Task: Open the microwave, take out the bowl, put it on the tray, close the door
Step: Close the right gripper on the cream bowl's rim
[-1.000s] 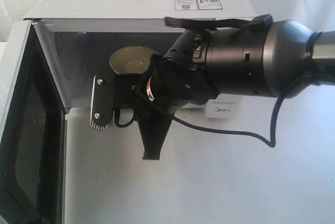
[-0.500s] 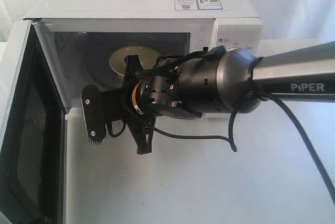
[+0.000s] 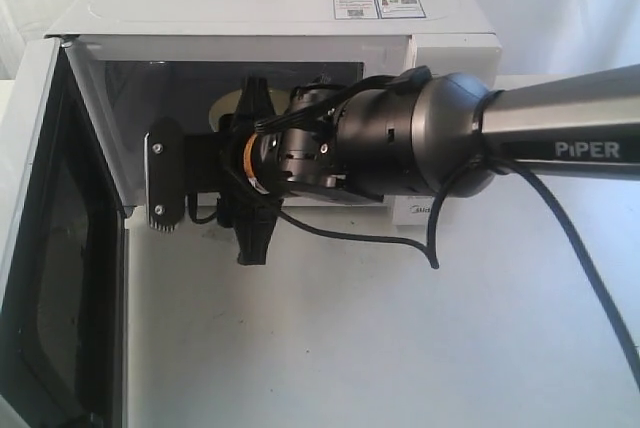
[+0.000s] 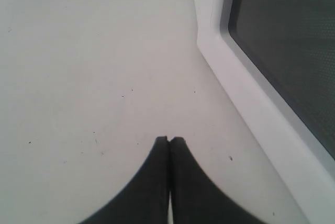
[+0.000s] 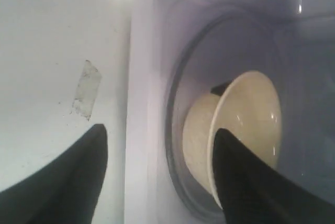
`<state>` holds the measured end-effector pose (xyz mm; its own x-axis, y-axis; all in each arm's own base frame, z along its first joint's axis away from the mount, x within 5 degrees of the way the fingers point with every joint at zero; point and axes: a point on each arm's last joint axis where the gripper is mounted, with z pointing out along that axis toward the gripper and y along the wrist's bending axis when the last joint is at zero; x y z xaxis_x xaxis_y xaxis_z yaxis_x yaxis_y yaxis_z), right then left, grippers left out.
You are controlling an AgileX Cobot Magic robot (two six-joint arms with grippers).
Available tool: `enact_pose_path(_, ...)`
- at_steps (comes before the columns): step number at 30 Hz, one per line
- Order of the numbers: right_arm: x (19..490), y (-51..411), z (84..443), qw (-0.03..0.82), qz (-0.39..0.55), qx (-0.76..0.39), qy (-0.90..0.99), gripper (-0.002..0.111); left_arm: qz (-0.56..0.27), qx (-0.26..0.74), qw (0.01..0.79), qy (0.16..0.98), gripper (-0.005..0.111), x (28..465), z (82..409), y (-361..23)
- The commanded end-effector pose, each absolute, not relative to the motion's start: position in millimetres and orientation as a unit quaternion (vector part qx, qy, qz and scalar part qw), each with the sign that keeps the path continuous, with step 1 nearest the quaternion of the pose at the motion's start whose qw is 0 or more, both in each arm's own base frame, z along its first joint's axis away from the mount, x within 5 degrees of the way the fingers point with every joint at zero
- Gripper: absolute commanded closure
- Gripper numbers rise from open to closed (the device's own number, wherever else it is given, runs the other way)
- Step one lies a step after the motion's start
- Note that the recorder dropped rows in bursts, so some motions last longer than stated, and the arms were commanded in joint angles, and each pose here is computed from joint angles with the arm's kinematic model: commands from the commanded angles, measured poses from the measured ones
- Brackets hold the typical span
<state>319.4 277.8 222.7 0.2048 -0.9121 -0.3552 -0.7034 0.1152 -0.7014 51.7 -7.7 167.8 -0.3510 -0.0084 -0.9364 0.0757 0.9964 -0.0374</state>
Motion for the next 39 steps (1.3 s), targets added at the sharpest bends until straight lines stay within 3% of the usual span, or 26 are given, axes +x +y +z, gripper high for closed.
enact_pose_path(1,335,263,229,0.439,-0.107,-0.578,0.679,0.054,-0.042,0.019,0.571,0.820,0.107,52,167,-8)
enact_pose_path(14,354,264,199,0.400,-0.189,-0.637,0.631,0.054,-0.042,0.019,0.570,0.820,0.107,52,167,-8)
enact_pose_path(39,380,282,188,0.406,-0.196,-0.612,0.649,0.054,-0.042,0.019,0.570,0.820,0.107,52,167,-8)
